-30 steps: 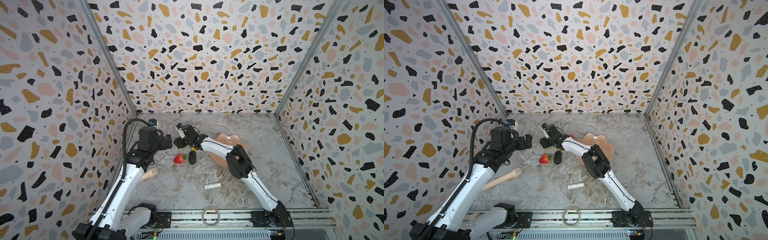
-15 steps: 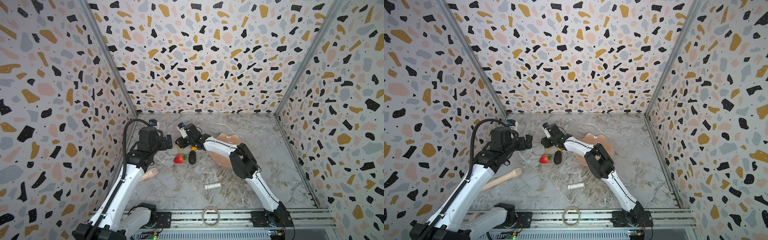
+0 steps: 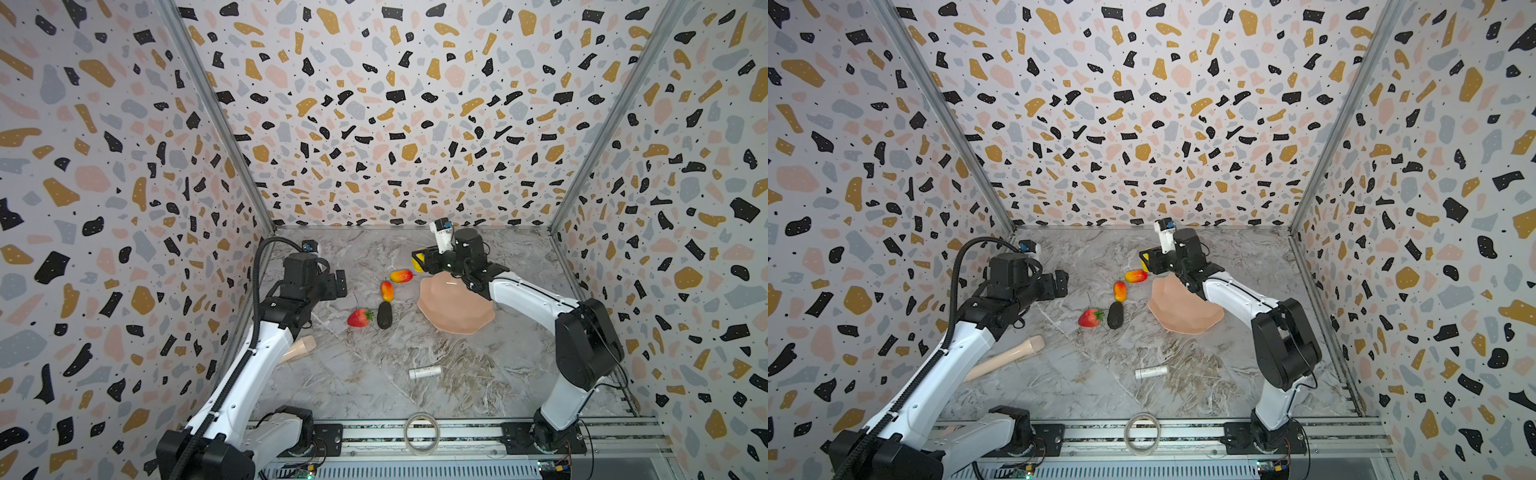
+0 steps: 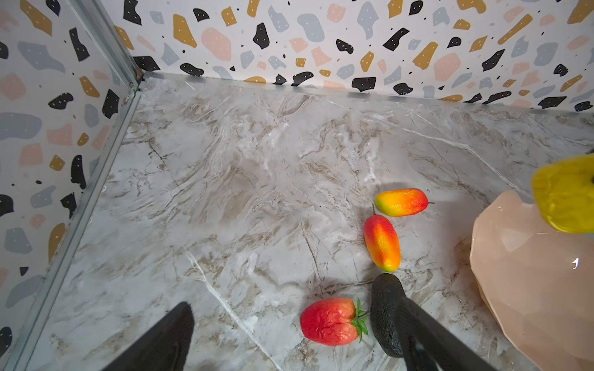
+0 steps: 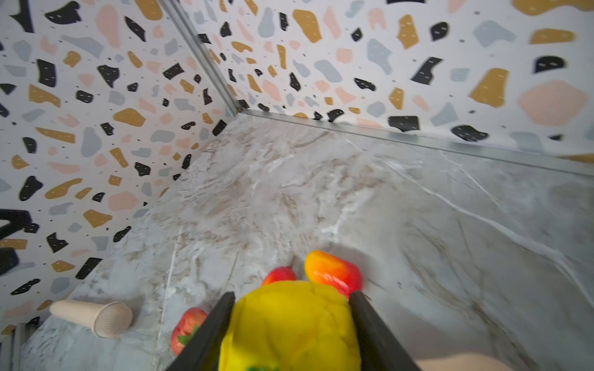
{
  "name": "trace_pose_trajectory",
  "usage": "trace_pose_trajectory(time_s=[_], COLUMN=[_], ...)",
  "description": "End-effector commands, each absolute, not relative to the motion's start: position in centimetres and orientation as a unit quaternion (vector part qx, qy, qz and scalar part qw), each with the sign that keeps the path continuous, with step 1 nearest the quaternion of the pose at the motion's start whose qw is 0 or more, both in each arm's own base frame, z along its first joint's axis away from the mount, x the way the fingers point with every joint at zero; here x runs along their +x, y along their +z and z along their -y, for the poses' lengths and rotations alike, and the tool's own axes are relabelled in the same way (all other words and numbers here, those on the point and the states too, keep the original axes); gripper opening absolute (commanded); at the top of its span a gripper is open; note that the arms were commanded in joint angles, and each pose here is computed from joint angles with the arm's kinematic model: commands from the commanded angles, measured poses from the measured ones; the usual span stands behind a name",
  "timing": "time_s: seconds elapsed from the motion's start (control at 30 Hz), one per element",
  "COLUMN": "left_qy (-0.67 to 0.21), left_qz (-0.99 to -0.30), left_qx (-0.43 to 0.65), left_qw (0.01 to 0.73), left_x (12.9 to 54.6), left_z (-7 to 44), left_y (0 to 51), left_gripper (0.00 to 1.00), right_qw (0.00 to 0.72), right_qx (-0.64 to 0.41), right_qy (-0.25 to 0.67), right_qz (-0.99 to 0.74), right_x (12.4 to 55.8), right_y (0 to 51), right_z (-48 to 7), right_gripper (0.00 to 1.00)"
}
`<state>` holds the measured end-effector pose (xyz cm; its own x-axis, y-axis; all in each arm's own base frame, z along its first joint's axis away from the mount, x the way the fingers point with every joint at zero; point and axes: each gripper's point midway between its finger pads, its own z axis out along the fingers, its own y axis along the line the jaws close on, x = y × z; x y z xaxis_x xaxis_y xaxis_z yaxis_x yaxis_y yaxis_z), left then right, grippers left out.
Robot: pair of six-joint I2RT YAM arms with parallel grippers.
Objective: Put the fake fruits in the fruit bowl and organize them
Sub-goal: 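Carry the lemon with the right gripper and lower it into the bowl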
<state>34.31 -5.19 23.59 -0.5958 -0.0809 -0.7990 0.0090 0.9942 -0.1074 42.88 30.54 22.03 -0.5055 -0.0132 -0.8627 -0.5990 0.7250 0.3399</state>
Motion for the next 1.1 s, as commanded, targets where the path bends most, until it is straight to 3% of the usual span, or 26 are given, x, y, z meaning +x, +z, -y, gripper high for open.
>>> trace_pose_trajectory(time_s=[0.0, 0.2, 0.77, 0.87, 1.07], left_qy=[-0.062, -0.061, -0.069, -0.073, -0.072], left_qz=[-0.882, -0.880, -0.878, -0.879, -0.879], left_qx=[-0.027, -0.029, -0.029, -0.027, -0.026], left_qw=[0.467, 0.470, 0.472, 0.471, 0.471], left_x=[34.7, 34.9, 35.2, 35.4, 35.4], left_z=[5.5, 5.4, 6.1, 6.4, 6.4], left_y=[24.3, 24.4, 24.5, 24.4, 24.4], left_gripper=[1.00, 1.00, 0.99, 1.00, 1.00], right_qw=[0.454, 0.439, 0.405, 0.399, 0.403], right_qx=[-0.189, -0.151, -0.124, -0.125, -0.126], right_qy=[0.287, 0.250, 0.207, 0.206, 0.206], right_qz=[-0.822, -0.850, -0.882, -0.885, -0.883], right_x=[41.8, 41.6, 42.3, 42.1, 42.0], right_y=[20.4, 16.4, 8.1, 7.3, 7.9], right_z=[-27.8, -22.8, -20.6, -20.5, -20.4], right_gripper=[0.30, 0.29, 0.33, 0.38, 0.63])
